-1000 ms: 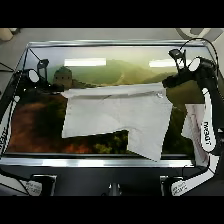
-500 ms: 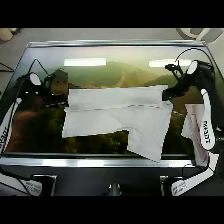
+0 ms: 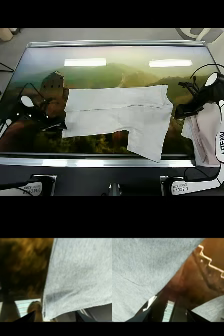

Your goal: Fold the shirts.

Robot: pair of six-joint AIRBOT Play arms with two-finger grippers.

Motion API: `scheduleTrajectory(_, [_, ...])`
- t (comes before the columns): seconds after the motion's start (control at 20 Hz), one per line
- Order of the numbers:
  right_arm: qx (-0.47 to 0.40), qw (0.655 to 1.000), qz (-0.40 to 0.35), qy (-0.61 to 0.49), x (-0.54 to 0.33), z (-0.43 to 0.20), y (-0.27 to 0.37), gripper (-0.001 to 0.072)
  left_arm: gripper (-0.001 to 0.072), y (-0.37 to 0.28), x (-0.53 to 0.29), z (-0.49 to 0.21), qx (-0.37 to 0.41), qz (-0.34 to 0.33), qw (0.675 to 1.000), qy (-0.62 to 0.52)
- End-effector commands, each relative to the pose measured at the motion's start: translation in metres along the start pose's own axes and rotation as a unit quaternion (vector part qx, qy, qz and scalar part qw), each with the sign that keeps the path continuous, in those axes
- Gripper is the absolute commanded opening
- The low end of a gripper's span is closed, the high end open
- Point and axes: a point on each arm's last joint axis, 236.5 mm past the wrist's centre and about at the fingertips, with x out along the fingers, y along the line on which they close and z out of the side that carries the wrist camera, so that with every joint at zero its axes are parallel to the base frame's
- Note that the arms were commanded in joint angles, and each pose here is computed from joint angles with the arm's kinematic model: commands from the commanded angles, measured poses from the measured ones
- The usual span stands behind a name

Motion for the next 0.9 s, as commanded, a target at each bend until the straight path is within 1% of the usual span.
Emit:
scheduleTrajectory(0.0, [-0.003,1.0,0.009,0.001,0.007,-0.011,0.005,0.0418,0.0596,-0.007,0.026,-0.012,-0.019,-0.031,0.999,-0.012])
scheduleTrajectory(0.2, [-0.002,1.0,0.022,0.001,0.009,-0.015,0.013,0.043,0.0595,-0.011,0.028,0.002,-0.02,-0.029,0.999,-0.041])
scheduleTrajectory(0.25, [-0.005,1.0,0.028,0.005,0.013,-0.021,0.018,0.0446,0.0591,-0.012,0.03,0.004,-0.018,-0.027,0.999,-0.044])
scheduleTrajectory(0.3, [-0.006,0.999,0.032,0.011,0.019,-0.031,0.023,0.0509,0.0375,-0.012,0.03,0.005,-0.02,-0.027,0.998,-0.045])
scheduleTrajectory(0.35, [-0.005,0.999,0.037,0.019,0.028,-0.043,0.029,0.0513,0.0182,-0.012,0.03,0.005,-0.02,-0.027,0.998,-0.046])
scheduleTrajectory(0.4, [-0.001,0.999,0.042,0.024,0.037,-0.052,0.034,0.0551,0.0155,-0.012,0.03,0.006,-0.02,-0.027,0.998,-0.047])
scheduleTrajectory(0.45, [0.003,0.998,0.052,0.022,0.046,-0.057,0.041,0.0551,0.0155,-0.012,0.03,0.006,-0.02,-0.027,0.998,-0.047])
scheduleTrajectory(0.5, [0.01,0.998,0.065,0.017,0.055,-0.06,0.049,0.0551,0.0122,-0.013,0.029,0.006,-0.018,-0.027,0.998,-0.049])
scheduleTrajectory(0.55, [0.016,0.997,0.072,0.01,0.063,-0.061,0.053,0.055,0.0047,-0.013,0.028,0.006,-0.014,-0.027,0.998,-0.05])
scheduleTrajectory(0.6, [0.022,0.996,0.081,0.011,0.072,-0.065,0.057,0.0549,0.0031,-0.014,0.026,0.006,-0.012,-0.027,0.998,-0.052])
scheduleTrajectory(0.85, [0.046,0.991,0.129,0.004,0.101,-0.073,0.082,0.053,0.0031,-0.016,0.022,0.006,-0.008,-0.028,0.998,-0.058])
